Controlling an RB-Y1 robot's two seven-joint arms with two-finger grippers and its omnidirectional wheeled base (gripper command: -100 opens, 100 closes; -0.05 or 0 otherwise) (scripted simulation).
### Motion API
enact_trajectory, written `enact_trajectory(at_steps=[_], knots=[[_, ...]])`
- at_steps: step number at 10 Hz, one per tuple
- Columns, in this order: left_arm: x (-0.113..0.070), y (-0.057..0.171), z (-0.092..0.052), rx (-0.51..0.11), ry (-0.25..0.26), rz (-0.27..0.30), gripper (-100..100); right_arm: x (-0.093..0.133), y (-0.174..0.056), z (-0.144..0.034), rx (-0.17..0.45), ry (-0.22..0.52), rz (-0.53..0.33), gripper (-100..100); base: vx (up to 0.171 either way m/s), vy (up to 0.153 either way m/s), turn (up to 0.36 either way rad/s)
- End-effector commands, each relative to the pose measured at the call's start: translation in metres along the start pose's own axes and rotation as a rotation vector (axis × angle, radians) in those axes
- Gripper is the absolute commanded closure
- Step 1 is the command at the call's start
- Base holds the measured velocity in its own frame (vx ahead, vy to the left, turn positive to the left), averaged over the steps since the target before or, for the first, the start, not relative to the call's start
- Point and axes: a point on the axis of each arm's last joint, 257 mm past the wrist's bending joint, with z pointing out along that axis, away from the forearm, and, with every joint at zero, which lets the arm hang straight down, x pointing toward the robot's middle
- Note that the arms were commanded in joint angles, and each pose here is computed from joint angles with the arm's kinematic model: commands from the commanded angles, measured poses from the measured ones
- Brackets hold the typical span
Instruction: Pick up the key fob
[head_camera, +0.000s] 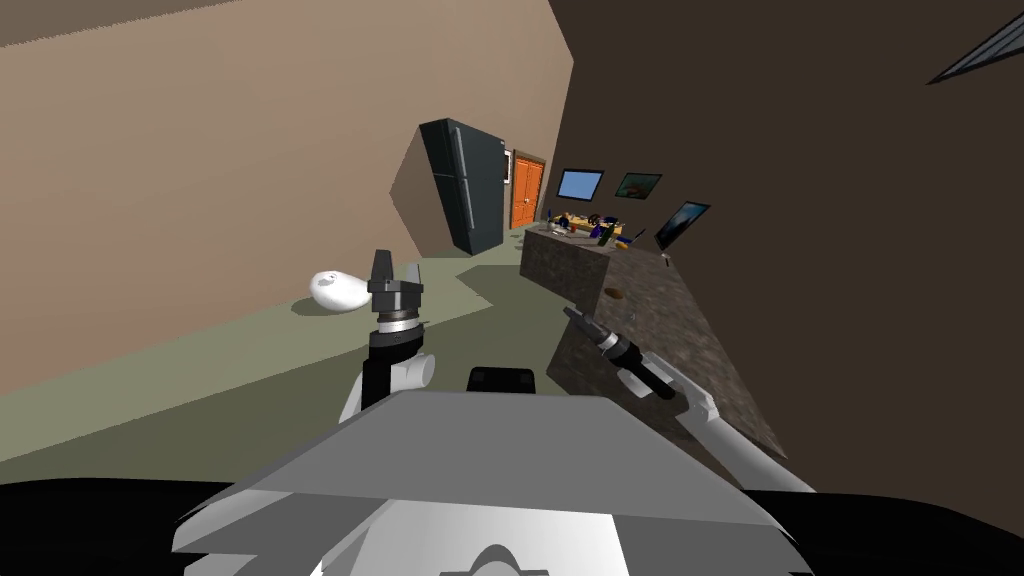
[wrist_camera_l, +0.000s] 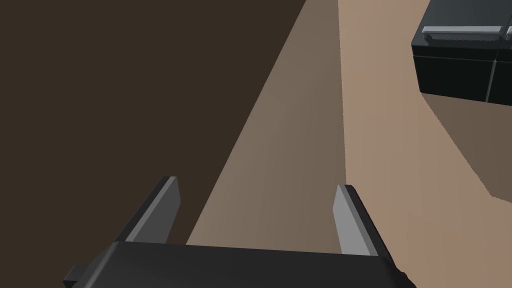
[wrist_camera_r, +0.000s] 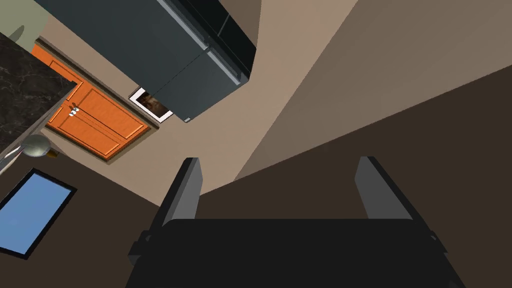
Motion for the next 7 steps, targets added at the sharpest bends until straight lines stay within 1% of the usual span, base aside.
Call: enact_trajectory(at_steps=[1,2,3,4,5,6,7], knots=[[0.0,0.0,0.0,0.0,0.0,0.0,0,0.011,-0.02,-0.013,0.039,0.064,-0.027,-100,0.034,0.037,0.125],[0.0,0.0,0.0,0.0,0.0,0.0,0,0.01,-0.022,-0.015,0.043,0.091,-0.045,-100,0.028,0.029,0.056],[0.0,0.0,0.0,0.0,0.0,0.0,0,0.02,-0.036,-0.027,0.073,0.138,-0.06,-100,0.029,0.024,0.134],[0.0,0.0,0.0,0.0,0.0,0.0,0,0.019,-0.04,-0.031,0.082,0.162,-0.077,-100,0.024,0.01,0.074],[0.0,0.0,0.0,0.0,0.0,0.0,0,0.029,-0.053,-0.044,0.108,0.21,-0.09,-100,0.031,0.011,0.134],[0.0,0.0,0.0,0.0,0.0,0.0,0,0.027,-0.059,-0.049,0.123,0.233,-0.106,-100,0.028,0.005,0.073],[0.0,0.0,0.0,0.0,0.0,0.0,0,0.026,-0.06,-0.05,0.124,0.24,-0.111,-100,0.013,-0.001,-0.01]])
